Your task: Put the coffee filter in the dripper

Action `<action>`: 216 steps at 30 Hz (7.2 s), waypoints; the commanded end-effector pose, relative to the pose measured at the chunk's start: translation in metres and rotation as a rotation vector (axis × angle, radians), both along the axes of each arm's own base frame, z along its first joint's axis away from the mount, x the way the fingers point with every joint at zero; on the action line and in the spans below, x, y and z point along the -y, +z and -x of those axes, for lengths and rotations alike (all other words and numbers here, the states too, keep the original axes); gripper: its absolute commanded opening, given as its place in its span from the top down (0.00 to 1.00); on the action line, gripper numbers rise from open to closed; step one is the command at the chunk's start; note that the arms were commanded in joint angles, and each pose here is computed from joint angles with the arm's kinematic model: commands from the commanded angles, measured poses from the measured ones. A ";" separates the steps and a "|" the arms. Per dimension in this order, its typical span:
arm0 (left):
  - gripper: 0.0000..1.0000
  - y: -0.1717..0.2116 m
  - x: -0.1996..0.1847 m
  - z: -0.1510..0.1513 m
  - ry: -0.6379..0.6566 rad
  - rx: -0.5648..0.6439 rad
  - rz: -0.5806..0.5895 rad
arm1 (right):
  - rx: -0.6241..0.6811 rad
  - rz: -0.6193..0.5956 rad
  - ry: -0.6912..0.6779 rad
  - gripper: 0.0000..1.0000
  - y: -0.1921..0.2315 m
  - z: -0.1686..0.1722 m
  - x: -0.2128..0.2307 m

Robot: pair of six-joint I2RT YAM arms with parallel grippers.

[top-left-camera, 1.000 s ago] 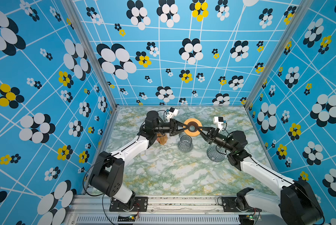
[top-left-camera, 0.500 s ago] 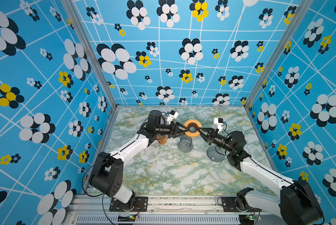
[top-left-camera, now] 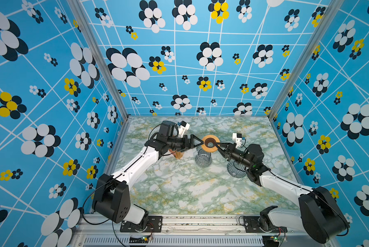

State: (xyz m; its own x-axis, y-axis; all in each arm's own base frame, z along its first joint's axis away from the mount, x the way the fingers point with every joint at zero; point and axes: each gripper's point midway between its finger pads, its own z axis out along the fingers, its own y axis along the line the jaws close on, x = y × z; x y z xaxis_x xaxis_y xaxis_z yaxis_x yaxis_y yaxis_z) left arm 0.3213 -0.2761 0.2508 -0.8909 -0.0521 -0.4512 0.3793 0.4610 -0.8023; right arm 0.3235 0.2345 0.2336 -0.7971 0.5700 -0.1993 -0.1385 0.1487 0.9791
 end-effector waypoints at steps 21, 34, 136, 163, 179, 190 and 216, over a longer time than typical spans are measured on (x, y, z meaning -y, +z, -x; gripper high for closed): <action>0.01 -0.051 0.006 -0.053 0.164 -0.003 -0.274 | -0.063 0.045 0.044 0.90 -0.045 -0.011 -0.015; 0.01 -0.074 0.023 -0.036 0.060 -0.072 -0.323 | -0.115 0.113 0.077 0.90 -0.065 -0.008 -0.020; 0.01 -0.055 0.013 -0.031 0.059 0.104 -0.430 | -0.109 0.751 0.032 0.66 -0.074 0.035 0.052; 0.01 0.001 0.061 0.072 -0.174 0.363 -0.221 | -0.277 1.012 -0.191 0.47 -0.081 0.115 0.161; 0.01 -0.026 0.078 0.090 -0.210 0.339 -0.300 | -0.403 0.937 -0.200 0.44 -0.118 0.101 0.176; 0.01 -0.025 0.078 0.090 -0.220 0.347 -0.313 | -0.427 0.828 -0.184 0.53 -0.137 0.079 0.171; 0.01 -0.024 0.077 0.089 -0.223 0.351 -0.327 | -0.482 0.809 -0.114 0.74 -0.170 0.062 0.163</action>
State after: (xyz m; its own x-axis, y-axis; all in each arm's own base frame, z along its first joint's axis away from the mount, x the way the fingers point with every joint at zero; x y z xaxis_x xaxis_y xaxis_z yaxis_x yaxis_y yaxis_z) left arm 0.2304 -0.3495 0.2228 -0.6708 0.3013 -0.6777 0.7040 0.5462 -0.4539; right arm 0.2628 0.0683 0.0682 -0.8309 0.5005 -0.2430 0.3290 0.7942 0.5109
